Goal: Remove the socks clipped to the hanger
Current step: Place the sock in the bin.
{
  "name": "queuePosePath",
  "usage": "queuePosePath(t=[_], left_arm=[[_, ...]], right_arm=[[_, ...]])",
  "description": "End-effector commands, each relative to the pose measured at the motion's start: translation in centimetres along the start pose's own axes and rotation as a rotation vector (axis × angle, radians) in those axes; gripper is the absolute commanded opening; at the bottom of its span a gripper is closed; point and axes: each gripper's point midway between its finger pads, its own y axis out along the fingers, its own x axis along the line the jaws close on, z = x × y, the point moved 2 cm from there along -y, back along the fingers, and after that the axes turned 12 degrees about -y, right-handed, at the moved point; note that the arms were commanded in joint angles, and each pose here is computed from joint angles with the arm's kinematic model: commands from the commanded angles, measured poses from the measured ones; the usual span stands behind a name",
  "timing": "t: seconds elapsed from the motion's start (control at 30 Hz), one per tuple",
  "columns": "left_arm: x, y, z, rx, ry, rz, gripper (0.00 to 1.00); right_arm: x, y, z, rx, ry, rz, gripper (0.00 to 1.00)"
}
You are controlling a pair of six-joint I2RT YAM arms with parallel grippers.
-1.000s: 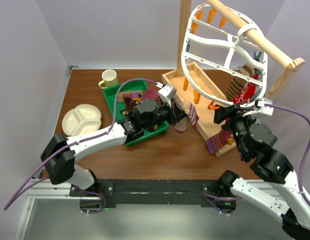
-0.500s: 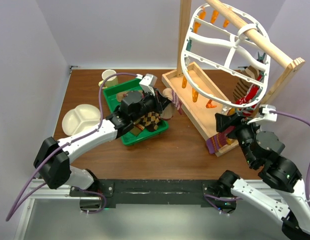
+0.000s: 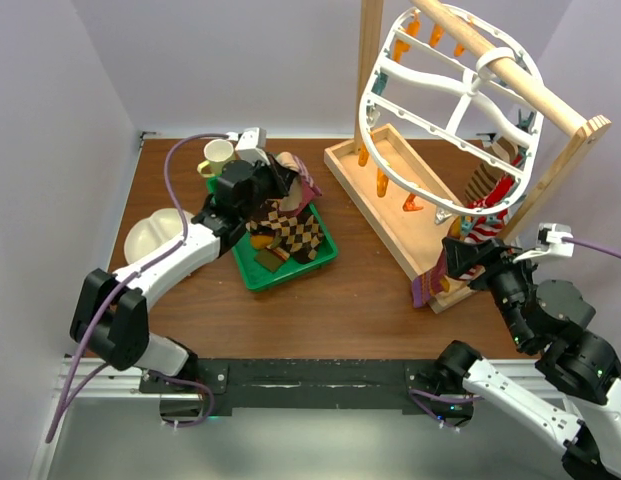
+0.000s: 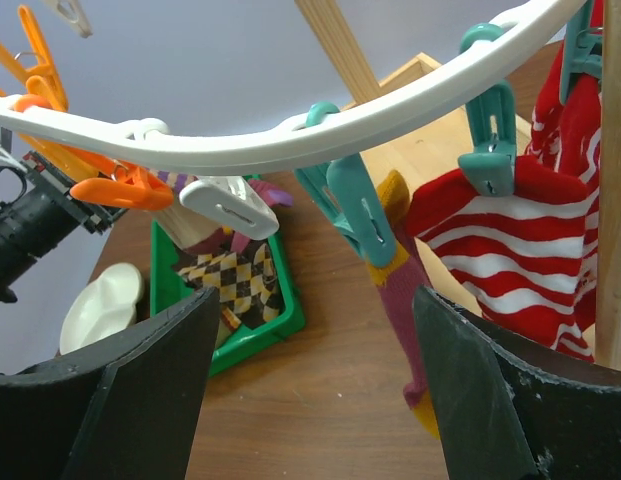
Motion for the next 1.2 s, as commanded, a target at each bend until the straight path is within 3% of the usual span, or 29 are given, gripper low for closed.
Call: queuePosePath(t=[0.0, 0.13, 0.3, 0.43, 0.73, 0.93, 1.17], left_arm=[[5.5, 1.7, -0.2, -0.027, -0.032, -0.110, 0.00], [12.8, 2.8, 4.3, 0.060, -0.079, -0.273, 0.00], [16.7, 2.1, 5.7, 0.055, -0.136, -0.369, 0.01], [16.1, 1.9, 4.8, 0.040, -0.116, -0.355, 0.21], [14.1, 0.3, 1.2, -0.037, -0.074, -0.363, 0.52], [12.5, -1.1, -0.9, -0.081, -0.058, -0.345, 0.66], [10.1, -2.6, -2.9, -0.111, -0.027, -0.286, 0.70]], right_arm=[[0.2, -0.5, -0.6, -0.006, 0.002, -0.022, 0.82], [0.5, -0.4, -0.7, -0.006, -0.005, -0.037, 0.83], [0.9, -0.4, -0.6, 0.000, -0.005, -0.060, 0.83], [0.7, -0.6, -0.8, -0.006, -0.009, -0.058, 0.83], [0.2, -0.9, -1.8, -0.025, -0.024, -0.034, 0.84], [0.2, -1.0, -2.3, -0.026, -0.036, -0.033, 0.85], [-0.5, -1.6, -3.2, -0.039, -0.034, -0.003, 0.85]])
